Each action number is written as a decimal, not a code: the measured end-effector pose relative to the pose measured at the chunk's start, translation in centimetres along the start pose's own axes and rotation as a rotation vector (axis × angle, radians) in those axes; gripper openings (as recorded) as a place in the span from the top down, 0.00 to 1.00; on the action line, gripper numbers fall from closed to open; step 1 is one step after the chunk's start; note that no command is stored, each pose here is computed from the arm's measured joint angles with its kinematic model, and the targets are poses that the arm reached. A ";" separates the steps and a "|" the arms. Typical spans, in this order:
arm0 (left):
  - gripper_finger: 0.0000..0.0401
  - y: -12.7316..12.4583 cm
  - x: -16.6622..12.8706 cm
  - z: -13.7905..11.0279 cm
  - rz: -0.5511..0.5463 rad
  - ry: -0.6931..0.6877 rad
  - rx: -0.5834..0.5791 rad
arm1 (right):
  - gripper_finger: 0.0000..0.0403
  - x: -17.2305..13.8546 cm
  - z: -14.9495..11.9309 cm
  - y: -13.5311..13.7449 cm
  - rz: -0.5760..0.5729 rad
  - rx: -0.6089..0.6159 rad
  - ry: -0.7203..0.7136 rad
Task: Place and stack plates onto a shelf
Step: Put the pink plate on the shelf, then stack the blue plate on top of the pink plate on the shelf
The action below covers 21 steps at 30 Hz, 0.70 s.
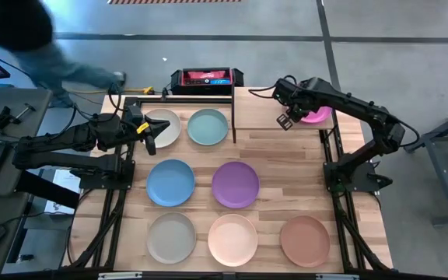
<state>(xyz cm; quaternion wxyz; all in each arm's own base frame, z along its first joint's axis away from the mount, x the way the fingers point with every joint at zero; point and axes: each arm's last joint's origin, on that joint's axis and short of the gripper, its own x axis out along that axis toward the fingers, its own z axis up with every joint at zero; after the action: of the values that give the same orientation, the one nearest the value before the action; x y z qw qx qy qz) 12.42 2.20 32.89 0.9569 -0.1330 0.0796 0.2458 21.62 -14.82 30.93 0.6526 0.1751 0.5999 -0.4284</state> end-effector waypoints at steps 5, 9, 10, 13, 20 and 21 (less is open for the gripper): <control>0.96 0.0 0.0 0.0 0.001 -0.001 0.000 | 0.81 -0.4 0.0 0.4 0.128 0.002 0.024; 0.96 0.1 0.0 0.1 0.024 -0.011 -0.001 | 0.81 -1.3 0.2 0.7 0.177 -0.001 0.005; 0.96 0.1 0.0 0.1 0.027 -0.012 -0.001 | 0.81 -1.6 0.3 0.8 0.181 0.006 -0.006; 0.96 0.1 0.0 0.1 0.031 -0.013 0.031 | 0.81 -2.9 0.4 1.1 0.201 0.005 -0.045; 0.96 0.1 0.0 0.1 0.033 -0.013 0.026 | 0.81 -5.8 0.3 2.5 0.257 0.011 -0.132; 0.96 0.1 0.0 0.1 0.033 -0.012 0.026 | 0.81 -6.1 0.2 2.7 0.265 0.015 -0.139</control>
<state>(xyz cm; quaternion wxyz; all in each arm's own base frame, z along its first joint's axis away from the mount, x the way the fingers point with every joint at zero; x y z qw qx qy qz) 12.39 2.30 32.92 0.9549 -0.1175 0.0791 0.2611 24.39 -11.30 35.88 0.7421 0.2277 0.5215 -0.3542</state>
